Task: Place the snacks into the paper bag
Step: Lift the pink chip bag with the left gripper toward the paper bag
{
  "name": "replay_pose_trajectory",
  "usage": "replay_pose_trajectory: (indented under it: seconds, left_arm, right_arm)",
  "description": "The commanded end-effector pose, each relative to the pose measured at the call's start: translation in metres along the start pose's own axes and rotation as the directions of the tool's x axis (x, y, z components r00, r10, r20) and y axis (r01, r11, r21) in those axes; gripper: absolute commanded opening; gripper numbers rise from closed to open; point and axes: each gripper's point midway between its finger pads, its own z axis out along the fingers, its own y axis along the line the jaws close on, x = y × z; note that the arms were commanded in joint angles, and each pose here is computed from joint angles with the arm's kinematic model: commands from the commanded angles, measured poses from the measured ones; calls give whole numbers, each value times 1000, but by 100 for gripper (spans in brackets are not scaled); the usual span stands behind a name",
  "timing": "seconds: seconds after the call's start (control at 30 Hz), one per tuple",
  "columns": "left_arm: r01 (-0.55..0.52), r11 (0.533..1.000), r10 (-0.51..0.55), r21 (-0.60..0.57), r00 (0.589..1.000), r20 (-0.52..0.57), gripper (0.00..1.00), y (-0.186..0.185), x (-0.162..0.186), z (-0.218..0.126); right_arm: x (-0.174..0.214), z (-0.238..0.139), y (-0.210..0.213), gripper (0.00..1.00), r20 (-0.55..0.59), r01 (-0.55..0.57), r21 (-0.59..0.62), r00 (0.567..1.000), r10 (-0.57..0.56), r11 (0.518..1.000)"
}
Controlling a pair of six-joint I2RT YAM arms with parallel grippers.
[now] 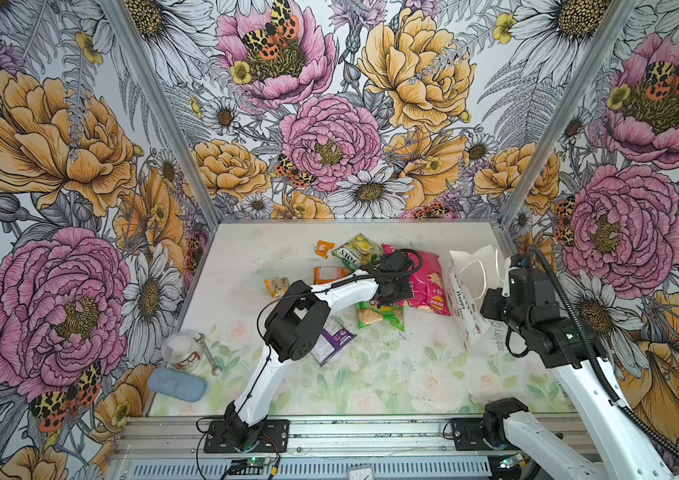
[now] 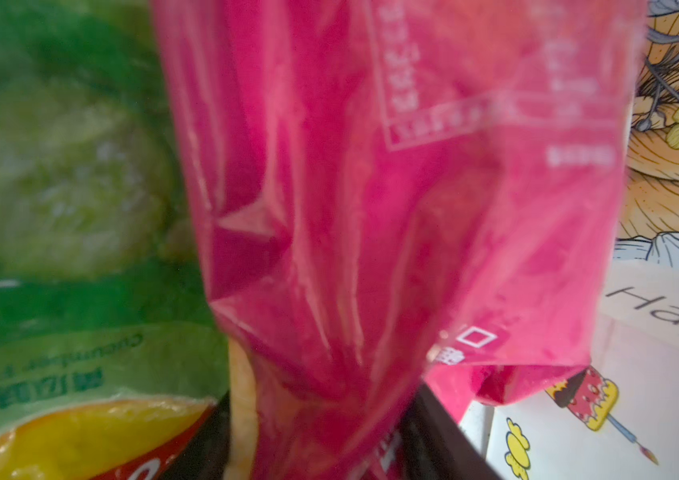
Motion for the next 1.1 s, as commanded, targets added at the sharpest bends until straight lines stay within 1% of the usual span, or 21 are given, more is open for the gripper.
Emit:
replay_pose_trajectory:
  seconds: [0.0,0.13,0.17,0.27,0.4,0.53,0.57,0.67,0.7,0.77,0.87,0.97,1.07]
  left_arm:
    - [-41,999,40,17,998,48,33,-10,-14,-18]
    - [-121,992,117,24,985,129,11,-21,-30,-51]
    - [-141,990,136,22,979,151,8,-24,-33,-60]
    - [-220,975,213,7,950,230,4,-32,-45,-93]
    - [-349,937,336,-15,889,312,2,-43,-55,-140]
    - [-445,895,425,-24,836,347,0,-48,-57,-176]
    - [-463,886,437,-20,822,365,0,-51,-58,-191]
    - [-514,857,493,-48,788,367,0,-46,-55,-211]
    - [-522,850,508,-67,780,366,0,-42,-55,-219]
    - [-507,856,506,-103,778,371,0,-32,-59,-232]
    - [-484,871,477,-87,789,387,0,-23,-61,-249]
    - [-457,885,451,-90,795,405,0,-14,-65,-260]
    - [-415,897,436,-151,778,453,0,-2,-76,-275]
  right_arm:
    - [-5,-1,-7,0,31,-32,31,999,31,999]
    - [-10,0,-11,0,34,-32,60,999,30,998]
    - [-12,-2,-12,0,39,-33,60,999,30,998]
    - [-21,-6,-9,0,56,-25,46,998,23,999]
    - [-33,-13,-4,0,78,-10,23,997,8,1000]
    - [-41,-16,5,0,82,4,-17,997,-3,1000]
    - [-43,-16,7,0,81,4,-24,997,-2,1000]
    - [-46,-13,11,0,78,7,-38,997,-4,999]
    - [-47,-11,11,0,80,6,-36,997,-3,999]
    - [-50,-9,15,0,81,6,-46,997,-3,999]
    - [-52,-5,23,0,75,9,-83,997,-2,997]
    - [-53,-1,26,0,66,11,-87,998,-5,996]
    - [-49,4,31,0,44,21,-105,999,-16,994]
